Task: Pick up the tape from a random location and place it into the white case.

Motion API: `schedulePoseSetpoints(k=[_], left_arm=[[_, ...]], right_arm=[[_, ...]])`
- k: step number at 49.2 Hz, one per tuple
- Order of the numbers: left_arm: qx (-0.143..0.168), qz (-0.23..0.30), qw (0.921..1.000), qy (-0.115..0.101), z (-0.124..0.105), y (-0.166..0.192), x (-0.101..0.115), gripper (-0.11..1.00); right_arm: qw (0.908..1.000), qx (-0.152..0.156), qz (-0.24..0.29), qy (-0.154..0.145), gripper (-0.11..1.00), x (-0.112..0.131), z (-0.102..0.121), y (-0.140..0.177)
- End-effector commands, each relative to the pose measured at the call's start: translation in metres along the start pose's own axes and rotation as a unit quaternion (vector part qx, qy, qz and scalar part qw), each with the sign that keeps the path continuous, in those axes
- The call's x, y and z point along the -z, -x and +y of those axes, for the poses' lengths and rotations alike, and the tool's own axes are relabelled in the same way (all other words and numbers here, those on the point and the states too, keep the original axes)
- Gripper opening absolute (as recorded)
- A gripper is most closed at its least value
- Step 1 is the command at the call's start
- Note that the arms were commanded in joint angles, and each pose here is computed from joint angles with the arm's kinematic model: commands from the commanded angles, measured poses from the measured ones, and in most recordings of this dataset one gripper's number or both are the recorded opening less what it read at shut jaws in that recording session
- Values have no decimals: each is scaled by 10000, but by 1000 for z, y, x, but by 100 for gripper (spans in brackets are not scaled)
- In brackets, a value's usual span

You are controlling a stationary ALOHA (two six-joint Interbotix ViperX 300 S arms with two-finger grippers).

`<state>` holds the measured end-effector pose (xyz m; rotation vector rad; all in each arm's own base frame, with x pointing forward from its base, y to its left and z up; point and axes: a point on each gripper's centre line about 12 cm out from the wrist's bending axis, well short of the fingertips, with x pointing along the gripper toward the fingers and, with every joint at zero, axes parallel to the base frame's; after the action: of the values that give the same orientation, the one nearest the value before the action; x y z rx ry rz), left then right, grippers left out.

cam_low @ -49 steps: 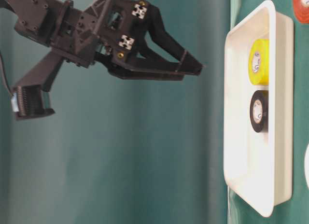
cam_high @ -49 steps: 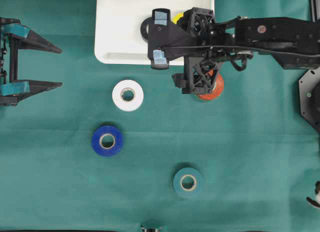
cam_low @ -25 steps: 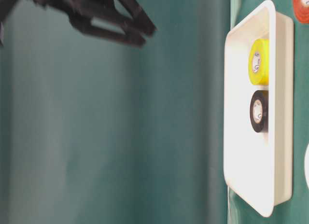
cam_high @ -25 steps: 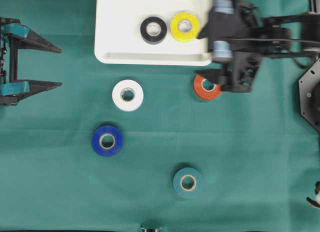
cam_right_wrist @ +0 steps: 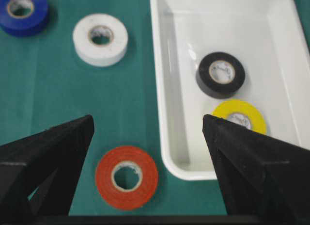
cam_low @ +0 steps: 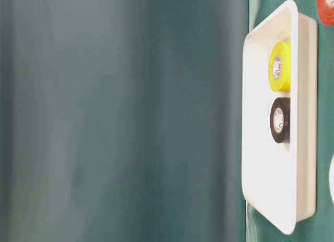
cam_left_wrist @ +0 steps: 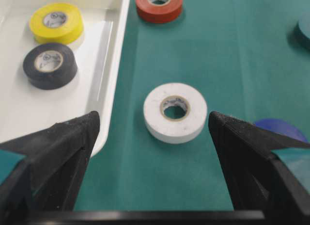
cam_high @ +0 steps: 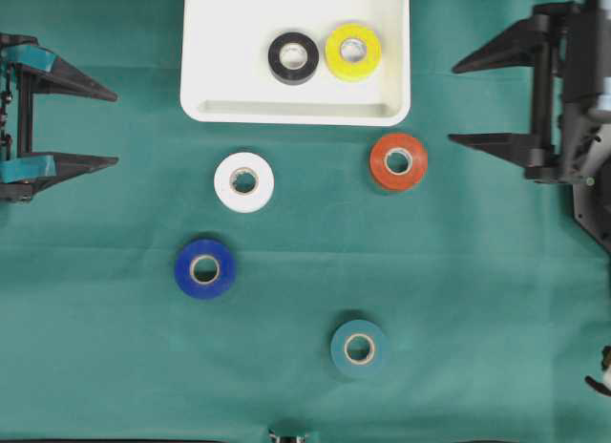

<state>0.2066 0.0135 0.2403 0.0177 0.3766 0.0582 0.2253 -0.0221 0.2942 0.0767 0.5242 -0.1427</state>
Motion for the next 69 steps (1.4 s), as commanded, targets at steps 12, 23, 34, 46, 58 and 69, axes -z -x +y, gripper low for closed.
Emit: schedulePoseSetpoints(k=[12,23,34,46,58,69], left_arm=[[-16,-61,10000,21,1,0,-4,97],[-16,-61,10000,21,1,0,-4,97],[-16,-69,10000,21,1,0,-4,97],[-15,-53,10000,28,1,0,-4,97],[233,-114,9996,-60,-10,1,-6,97],[800,-181,9965,-156,-36,3,-7,97]], right_arm=[[9996,-107,-271,-50,90,25,0,1],[9992,-171,-355,-43,90,44,1,-6],[9990,-202,-398,-35,90,51,1,-8],[9990,-195,-406,-39,90,49,1,-8],[9989,-197,-413,-39,90,49,1,-8],[9989,-197,-413,-32,90,49,1,-8]])
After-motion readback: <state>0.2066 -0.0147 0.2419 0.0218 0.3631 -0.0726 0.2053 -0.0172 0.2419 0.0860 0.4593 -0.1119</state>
